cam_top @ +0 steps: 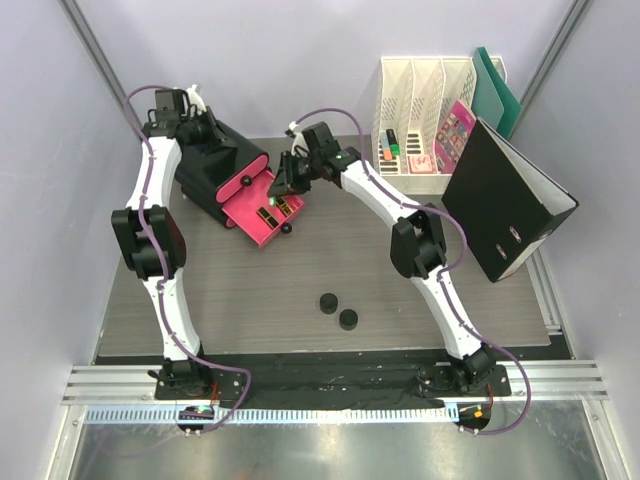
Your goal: Organize the makeup
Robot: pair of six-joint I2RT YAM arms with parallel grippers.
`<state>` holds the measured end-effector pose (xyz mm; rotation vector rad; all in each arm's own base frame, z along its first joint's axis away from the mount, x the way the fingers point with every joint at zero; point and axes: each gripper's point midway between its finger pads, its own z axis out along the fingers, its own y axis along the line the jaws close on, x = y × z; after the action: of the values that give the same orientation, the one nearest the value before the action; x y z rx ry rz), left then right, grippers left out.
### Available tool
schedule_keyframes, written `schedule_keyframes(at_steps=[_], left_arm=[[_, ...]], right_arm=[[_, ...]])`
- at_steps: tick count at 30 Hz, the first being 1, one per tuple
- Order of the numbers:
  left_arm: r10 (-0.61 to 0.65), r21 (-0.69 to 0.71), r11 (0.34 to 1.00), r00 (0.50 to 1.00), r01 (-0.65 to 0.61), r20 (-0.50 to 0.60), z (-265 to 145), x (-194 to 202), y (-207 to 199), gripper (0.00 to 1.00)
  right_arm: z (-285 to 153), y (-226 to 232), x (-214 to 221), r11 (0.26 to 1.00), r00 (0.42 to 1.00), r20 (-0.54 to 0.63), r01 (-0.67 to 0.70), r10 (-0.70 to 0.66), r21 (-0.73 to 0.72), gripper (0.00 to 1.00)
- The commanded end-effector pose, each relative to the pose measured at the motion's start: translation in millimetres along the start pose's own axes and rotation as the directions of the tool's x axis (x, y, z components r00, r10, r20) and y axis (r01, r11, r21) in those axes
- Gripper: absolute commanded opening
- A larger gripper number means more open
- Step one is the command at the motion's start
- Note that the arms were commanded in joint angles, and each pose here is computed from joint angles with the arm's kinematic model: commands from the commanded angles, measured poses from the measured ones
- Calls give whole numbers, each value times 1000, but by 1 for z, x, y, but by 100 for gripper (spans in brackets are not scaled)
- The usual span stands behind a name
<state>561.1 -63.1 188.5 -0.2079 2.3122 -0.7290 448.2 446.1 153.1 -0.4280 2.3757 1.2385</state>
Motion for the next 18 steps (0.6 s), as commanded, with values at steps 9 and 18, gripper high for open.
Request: schedule_keyframes(at_steps=[9,18], left_arm=[[-272,-357,929,838,100,-473,16,166,97,0],[-270,-353,930,839,100,-473,16,166,96,0]], right_arm=[[-7,43,-18,998,993,101,63,-61,-20,72],[-46,35,-30,999,988,151,15,-22,43,70]])
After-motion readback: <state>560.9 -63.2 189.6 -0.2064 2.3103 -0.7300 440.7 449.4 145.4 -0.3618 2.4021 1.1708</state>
